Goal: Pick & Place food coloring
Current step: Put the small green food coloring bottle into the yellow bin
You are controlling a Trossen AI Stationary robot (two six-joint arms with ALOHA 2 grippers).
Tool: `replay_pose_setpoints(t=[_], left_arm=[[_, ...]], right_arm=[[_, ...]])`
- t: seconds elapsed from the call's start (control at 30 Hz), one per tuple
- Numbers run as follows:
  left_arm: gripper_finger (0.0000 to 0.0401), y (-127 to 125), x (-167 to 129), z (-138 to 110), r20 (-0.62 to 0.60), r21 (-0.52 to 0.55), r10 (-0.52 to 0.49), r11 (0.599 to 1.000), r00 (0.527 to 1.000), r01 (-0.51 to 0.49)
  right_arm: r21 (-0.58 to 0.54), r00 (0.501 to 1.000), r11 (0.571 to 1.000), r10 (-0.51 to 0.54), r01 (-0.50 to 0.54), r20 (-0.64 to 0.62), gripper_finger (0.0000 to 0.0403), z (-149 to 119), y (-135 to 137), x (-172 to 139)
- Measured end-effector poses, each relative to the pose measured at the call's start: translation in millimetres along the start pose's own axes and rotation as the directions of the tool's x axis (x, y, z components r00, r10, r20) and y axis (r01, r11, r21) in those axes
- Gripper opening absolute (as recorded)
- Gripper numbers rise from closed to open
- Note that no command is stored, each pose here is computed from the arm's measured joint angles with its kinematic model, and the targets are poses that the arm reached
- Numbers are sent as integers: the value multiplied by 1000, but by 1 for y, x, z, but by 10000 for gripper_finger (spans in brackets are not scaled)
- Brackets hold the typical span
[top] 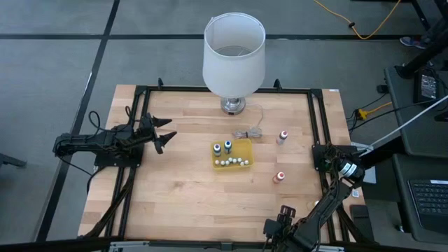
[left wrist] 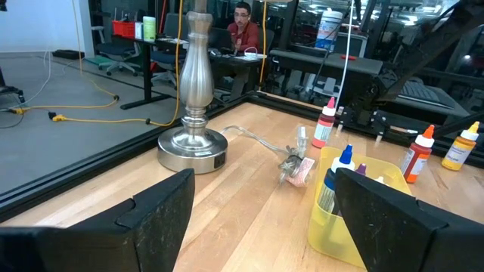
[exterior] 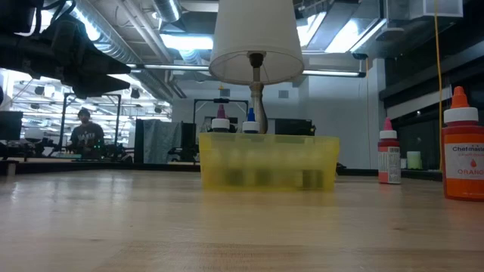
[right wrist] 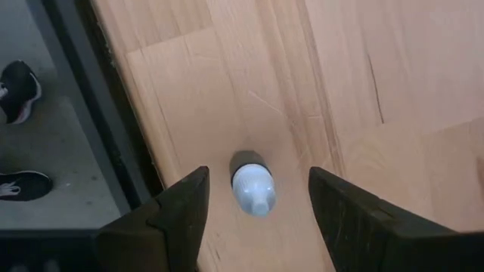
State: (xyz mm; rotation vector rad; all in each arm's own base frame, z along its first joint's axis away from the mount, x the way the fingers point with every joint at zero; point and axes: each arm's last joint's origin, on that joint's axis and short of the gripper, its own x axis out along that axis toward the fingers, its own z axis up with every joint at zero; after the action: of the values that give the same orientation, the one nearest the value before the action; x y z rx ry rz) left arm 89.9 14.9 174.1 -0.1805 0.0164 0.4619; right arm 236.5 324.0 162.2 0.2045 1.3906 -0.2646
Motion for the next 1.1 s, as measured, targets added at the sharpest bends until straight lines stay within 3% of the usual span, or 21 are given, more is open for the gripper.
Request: replay_pose_setpoints(t=[0.2,0.57,0.93,1.1], left_arm=[[311,0,0,0,0,0,0,1000,1000,0],[311,0,0,0,0,0,0,1000,1000,0],[311,0,0,0,0,0,0,1000,1000,0],[311,0,0,0,0,0,0,1000,1000,0]], right_arm=[[-10,1000,1000,0,0,0,192,0,0,0],[-61,1000,998,6,-5,2,62,0,0,0],[-116,999,992,51,-52,-11,80,29,-13,-14],[-155,997,985,77,-77,-9,60,52,-27,-24]])
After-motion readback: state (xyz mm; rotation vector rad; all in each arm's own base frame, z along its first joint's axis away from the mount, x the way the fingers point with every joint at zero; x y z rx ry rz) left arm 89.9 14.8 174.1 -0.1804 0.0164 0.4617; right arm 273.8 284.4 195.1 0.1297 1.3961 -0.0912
